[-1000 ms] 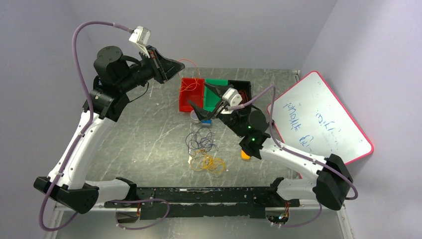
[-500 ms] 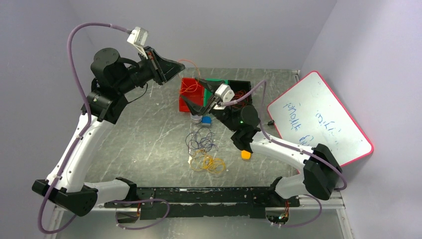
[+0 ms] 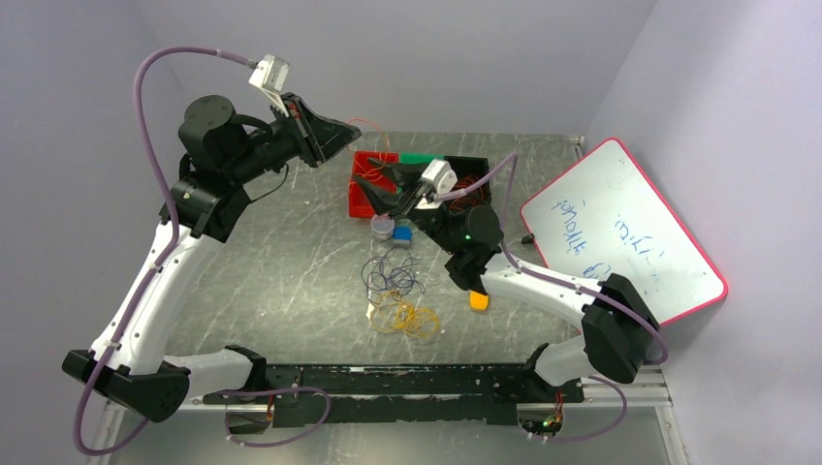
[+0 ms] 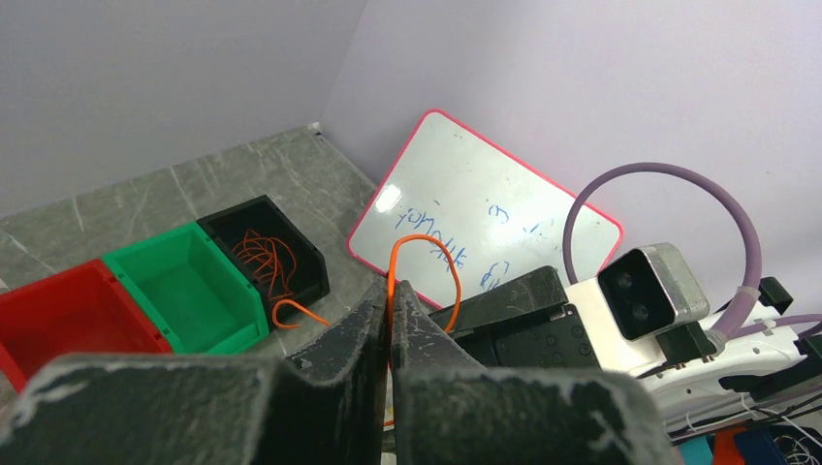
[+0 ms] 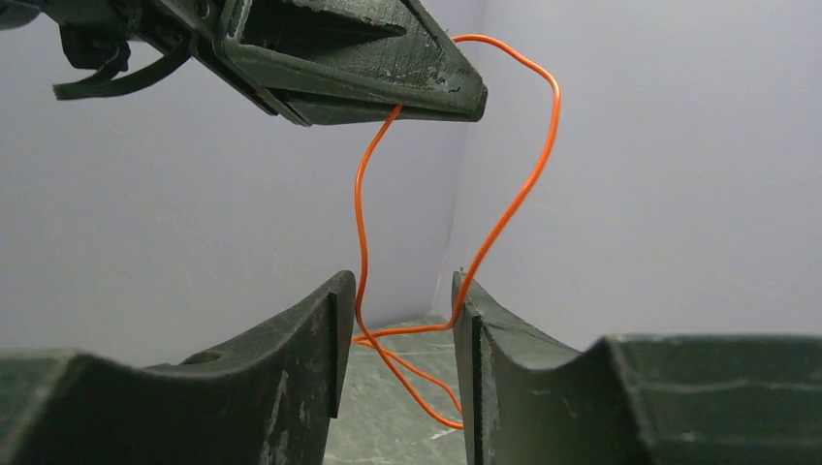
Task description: Untangle the cables
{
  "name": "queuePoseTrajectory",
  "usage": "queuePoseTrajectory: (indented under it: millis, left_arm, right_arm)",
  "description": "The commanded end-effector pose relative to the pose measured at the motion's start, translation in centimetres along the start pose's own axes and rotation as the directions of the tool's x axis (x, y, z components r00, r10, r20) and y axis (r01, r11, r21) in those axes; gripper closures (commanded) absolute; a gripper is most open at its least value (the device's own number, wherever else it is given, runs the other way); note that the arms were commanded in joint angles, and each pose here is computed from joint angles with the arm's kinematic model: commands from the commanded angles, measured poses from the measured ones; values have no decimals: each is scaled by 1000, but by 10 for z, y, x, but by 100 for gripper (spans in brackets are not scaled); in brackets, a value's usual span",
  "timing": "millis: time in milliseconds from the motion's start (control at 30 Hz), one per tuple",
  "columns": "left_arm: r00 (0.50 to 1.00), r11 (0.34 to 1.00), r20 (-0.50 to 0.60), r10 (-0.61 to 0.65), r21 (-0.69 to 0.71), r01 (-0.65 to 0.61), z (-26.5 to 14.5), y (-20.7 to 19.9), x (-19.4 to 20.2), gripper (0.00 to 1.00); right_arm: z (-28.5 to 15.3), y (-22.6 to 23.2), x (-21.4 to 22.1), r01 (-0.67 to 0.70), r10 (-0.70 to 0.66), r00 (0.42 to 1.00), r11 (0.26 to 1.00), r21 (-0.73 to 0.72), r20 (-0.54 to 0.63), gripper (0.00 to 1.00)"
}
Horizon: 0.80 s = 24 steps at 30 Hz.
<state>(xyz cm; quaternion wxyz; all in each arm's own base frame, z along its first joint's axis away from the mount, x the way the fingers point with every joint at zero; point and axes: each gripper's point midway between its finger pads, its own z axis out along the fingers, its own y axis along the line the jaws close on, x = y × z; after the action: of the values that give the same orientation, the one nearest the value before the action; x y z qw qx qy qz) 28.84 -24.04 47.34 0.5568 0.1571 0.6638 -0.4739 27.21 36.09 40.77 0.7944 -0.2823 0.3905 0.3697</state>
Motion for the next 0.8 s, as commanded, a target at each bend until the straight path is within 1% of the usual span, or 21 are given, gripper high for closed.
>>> queuePoseTrajectory:
  millis: [0, 133, 267, 333, 433, 500, 567, 633, 667, 767]
  left_arm:
    - [999, 999, 32, 16, 33, -17, -5, -9, -9, 93]
    - [999, 1000, 39, 8, -4, -8, -5, -2, -8, 93]
    - [999, 999, 35, -12, -44, 14, -3, 8, -3, 93]
    - [999, 999, 25, -23, -48, 24, 0, 11, 1, 90]
    - [999, 998, 15, -33, -51, 34, 2, 15, 5, 75]
    - [999, 998, 17, -30, -52, 31, 3, 16, 6, 64]
    - [999, 998, 18, -30, -61, 31, 4, 20, 8, 54]
    - [999, 997, 15, -32, -65, 33, 5, 22, 10, 48]
    - [999, 997, 11, -33, -64, 33, 6, 23, 12, 46]
    - [999, 997, -3, -36, -69, 35, 8, 27, 17, 43]
  right_arm:
    - [5, -7, -18, -24, 22, 997, 999, 37, 69, 60]
    - [-1, -14, -15, -52, 48, 997, 995, 86, 55, 71]
    - [-5, -20, -9, -70, 73, 997, 989, 127, -17, 85]
    - [-5, -21, -8, -81, 89, 995, 987, 137, -52, 92]
    - [-6, -27, 0, -98, 123, 983, 979, 178, -135, 97]
    - [-9, -34, 7, -108, 155, 965, 969, 220, -209, 99]
    - [-12, -42, 10, -125, 194, 943, 959, 255, -269, 99]
    - [-22, -51, 20, -149, 250, 908, 943, 299, -335, 99]
    - [-27, -57, 21, -150, 265, 898, 935, 322, -351, 99]
    - [-49, -81, 26, -133, 303, 869, 904, 406, -392, 100]
